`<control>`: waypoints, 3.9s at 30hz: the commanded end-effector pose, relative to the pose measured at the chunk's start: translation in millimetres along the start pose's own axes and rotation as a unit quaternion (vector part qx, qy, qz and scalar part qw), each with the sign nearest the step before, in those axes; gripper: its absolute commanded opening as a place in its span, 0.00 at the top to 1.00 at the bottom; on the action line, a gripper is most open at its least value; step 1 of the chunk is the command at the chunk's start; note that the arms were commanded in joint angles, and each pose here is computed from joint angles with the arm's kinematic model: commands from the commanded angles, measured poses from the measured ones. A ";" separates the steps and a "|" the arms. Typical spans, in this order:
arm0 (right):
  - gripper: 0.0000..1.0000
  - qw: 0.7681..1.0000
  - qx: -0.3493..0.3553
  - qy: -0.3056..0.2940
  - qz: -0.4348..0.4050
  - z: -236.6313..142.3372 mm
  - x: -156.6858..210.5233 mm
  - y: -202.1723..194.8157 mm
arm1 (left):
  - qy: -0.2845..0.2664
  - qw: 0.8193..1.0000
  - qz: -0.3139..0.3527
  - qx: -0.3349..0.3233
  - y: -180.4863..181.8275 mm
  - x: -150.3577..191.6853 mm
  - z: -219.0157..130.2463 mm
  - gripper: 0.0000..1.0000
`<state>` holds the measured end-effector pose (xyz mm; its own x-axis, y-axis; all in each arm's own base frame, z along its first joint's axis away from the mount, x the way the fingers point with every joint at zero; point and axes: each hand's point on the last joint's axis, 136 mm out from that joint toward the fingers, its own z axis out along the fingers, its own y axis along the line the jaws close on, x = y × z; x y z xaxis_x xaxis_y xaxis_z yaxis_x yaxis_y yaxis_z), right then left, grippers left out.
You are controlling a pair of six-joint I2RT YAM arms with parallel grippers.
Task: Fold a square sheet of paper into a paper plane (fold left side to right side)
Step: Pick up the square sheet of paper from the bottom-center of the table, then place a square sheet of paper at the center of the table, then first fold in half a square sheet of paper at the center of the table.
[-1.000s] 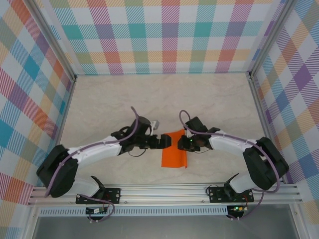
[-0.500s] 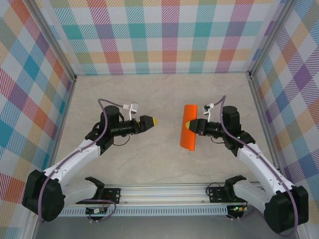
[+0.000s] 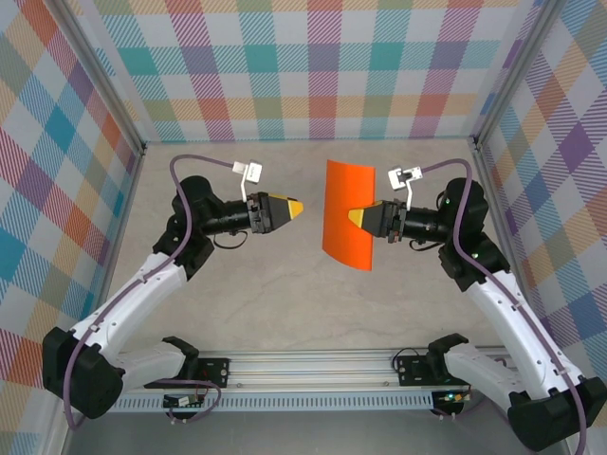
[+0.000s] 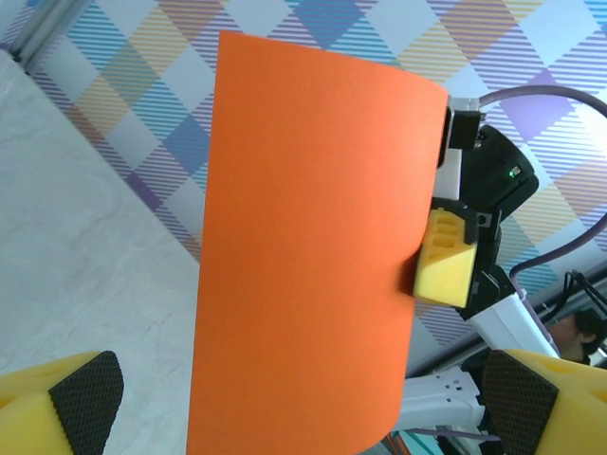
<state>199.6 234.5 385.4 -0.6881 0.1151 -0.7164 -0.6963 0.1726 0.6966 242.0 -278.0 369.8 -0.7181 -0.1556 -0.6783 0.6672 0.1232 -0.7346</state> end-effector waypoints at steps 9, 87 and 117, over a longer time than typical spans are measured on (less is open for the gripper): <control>0.80 0.997 -0.068 0.005 -0.048 11.4 -10.0 46.0 | 0.034 0.996 0.050 0.064 -38.8 3.8 22.8 0.00; 0.81 0.844 0.407 0.202 0.285 13.6 218.5 -308.3 | 0.181 0.936 -0.198 -0.227 209.0 160.8 80.5 0.36; 0.91 0.896 0.255 0.120 0.343 35.9 176.2 -284.6 | 0.181 0.935 -0.192 -0.237 210.5 164.2 76.6 0.44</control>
<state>287.7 238.8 61.3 -0.9815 0.1857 -0.0456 0.0697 0.5692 0.8192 283.0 -348.1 88.2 -0.9754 0.0308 -0.2181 0.1947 0.5832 -0.7887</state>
